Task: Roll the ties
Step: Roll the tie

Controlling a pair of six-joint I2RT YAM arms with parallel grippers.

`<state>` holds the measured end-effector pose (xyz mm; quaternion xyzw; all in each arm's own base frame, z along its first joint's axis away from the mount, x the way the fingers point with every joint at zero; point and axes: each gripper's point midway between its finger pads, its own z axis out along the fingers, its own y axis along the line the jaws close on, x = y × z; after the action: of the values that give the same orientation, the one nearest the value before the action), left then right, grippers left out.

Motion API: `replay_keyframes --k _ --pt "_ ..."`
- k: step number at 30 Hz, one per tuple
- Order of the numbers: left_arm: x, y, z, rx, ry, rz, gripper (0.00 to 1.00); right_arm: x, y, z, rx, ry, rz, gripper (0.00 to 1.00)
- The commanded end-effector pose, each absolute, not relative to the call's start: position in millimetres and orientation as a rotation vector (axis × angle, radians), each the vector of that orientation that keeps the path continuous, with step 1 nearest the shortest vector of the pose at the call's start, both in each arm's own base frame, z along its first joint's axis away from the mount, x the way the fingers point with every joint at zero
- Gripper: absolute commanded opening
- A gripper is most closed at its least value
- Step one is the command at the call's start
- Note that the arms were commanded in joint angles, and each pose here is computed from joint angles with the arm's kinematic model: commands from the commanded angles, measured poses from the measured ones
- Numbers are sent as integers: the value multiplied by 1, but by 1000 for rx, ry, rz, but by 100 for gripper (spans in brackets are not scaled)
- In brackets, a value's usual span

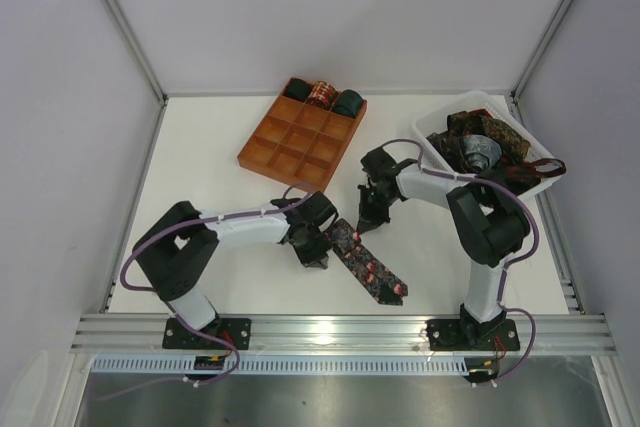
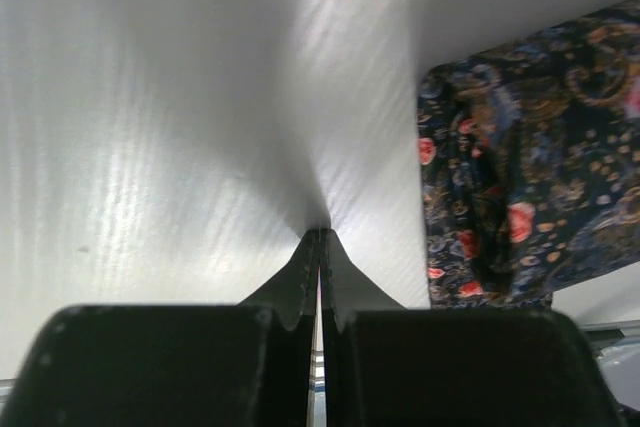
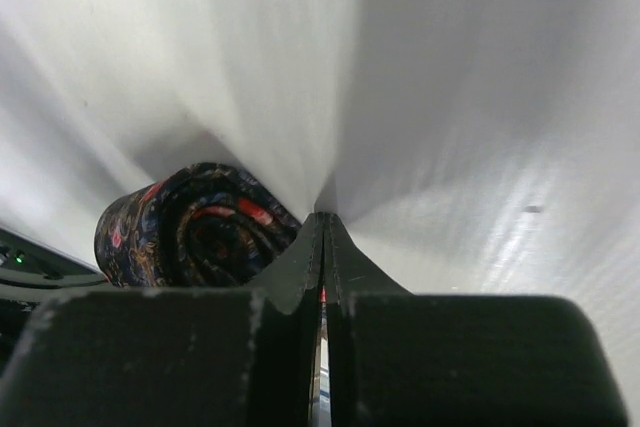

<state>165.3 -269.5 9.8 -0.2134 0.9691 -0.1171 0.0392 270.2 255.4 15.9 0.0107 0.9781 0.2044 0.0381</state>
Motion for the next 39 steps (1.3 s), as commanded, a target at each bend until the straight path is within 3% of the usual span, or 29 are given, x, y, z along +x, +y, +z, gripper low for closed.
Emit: replay_keyframes --k 1,6,19,31,39 --pt "172 -260 -16 -665 2962 -234 1 249 266 9 -55 3036 607 0" --pt "182 -272 -23 -645 2969 -222 0 242 275 13 -83 3033 616 0" --pt "163 -245 -6 -654 2970 -221 0 289 261 23 -74 2967 626 0" --pt "187 -252 -19 -684 2938 -188 0 255 284 32 -109 2988 711 0" --pt "187 -252 -26 -664 2958 -160 0 259 289 41 -121 2963 736 0"
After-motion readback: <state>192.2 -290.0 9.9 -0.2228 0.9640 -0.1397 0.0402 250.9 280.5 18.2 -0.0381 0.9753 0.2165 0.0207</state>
